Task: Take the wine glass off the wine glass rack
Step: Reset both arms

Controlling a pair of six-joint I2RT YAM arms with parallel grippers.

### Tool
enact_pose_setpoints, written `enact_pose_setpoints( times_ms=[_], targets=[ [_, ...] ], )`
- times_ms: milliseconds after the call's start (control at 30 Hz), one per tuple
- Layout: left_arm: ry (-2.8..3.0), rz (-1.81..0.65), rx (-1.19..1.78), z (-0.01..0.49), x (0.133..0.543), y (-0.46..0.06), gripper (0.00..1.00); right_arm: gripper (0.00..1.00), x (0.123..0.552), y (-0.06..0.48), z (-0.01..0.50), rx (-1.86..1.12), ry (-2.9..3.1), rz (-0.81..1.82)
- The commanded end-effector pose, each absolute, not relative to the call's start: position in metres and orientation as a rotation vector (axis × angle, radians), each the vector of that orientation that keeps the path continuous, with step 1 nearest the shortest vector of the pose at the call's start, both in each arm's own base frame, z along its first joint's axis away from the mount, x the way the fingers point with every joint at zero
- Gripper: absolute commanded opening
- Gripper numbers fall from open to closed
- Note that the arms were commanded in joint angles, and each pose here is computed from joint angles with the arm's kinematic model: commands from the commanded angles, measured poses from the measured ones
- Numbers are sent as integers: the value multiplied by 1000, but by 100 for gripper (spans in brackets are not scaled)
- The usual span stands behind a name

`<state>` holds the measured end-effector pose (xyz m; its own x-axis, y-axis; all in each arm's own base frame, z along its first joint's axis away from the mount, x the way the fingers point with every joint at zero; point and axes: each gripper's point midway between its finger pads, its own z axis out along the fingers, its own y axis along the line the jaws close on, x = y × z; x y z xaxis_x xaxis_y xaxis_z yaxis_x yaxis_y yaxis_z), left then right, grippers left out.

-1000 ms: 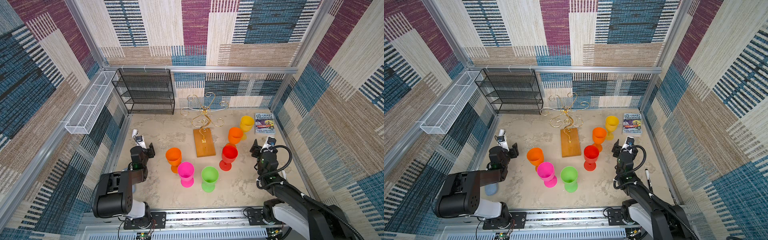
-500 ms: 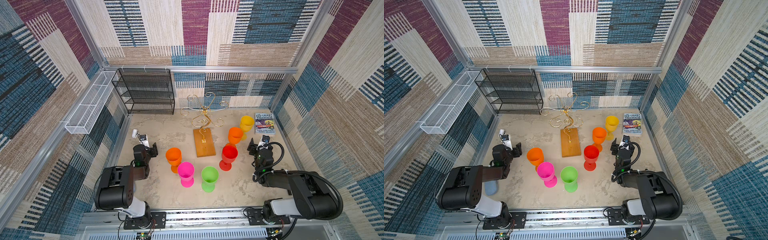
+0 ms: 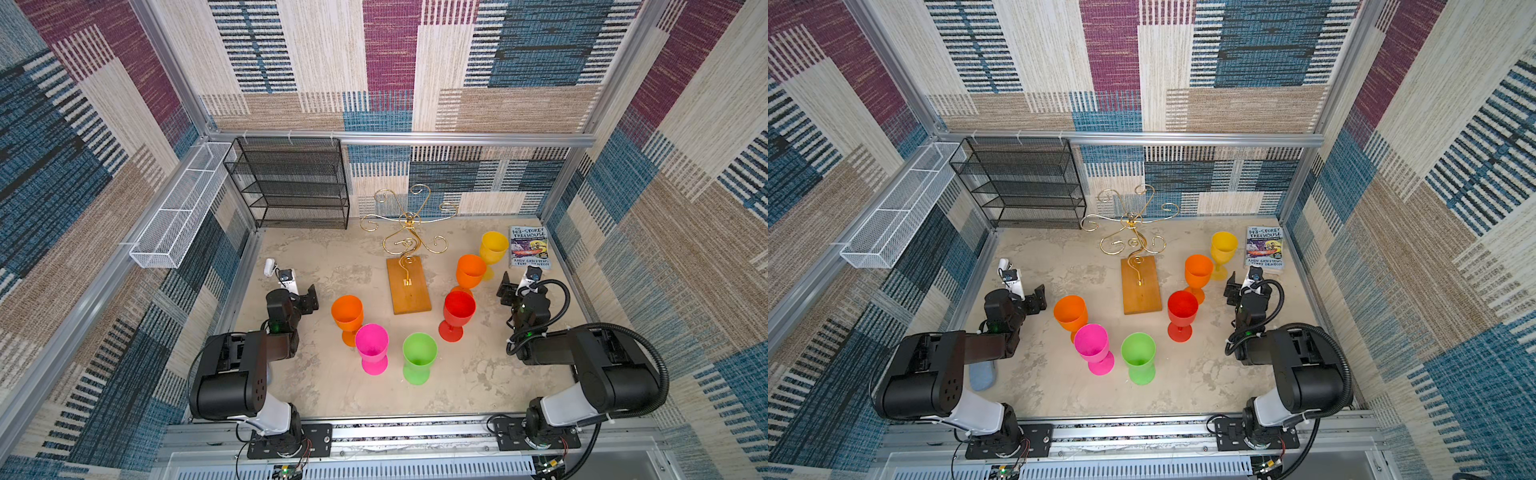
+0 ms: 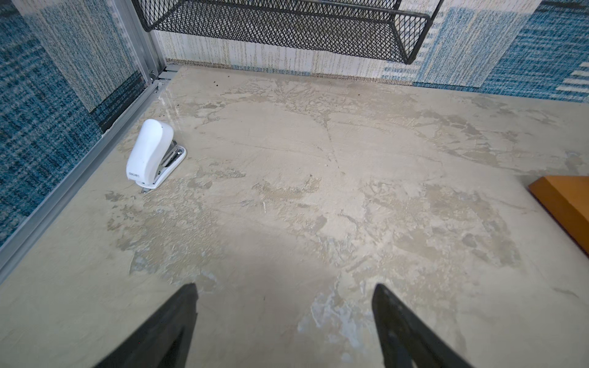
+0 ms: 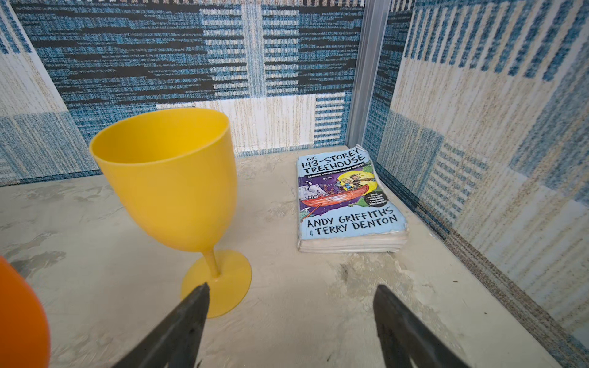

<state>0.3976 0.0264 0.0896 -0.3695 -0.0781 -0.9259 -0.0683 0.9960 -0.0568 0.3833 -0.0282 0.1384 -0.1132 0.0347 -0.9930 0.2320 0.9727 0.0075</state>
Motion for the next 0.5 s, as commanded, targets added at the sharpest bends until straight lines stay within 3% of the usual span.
enact_pose_setpoints(
  times_ms=[0, 200, 233, 267, 467],
  targets=[
    [1927, -14, -96, 95, 400, 25, 100, 87, 386, -24, 147, 191, 1650, -129],
    [1927, -13, -97, 95, 399, 26, 100, 87, 383, -23, 149, 184, 1637, -123],
    [1927, -13, -97, 95, 399, 26, 100, 98, 381, -23, 149, 184, 1631, -123],
    [1926, -14, -97, 95, 400, 25, 100, 100, 379, -23, 151, 183, 1623, -121],
    [1927, -15, -97, 95, 400, 25, 100, 100, 374, -22, 153, 176, 1600, -116]
  ],
)
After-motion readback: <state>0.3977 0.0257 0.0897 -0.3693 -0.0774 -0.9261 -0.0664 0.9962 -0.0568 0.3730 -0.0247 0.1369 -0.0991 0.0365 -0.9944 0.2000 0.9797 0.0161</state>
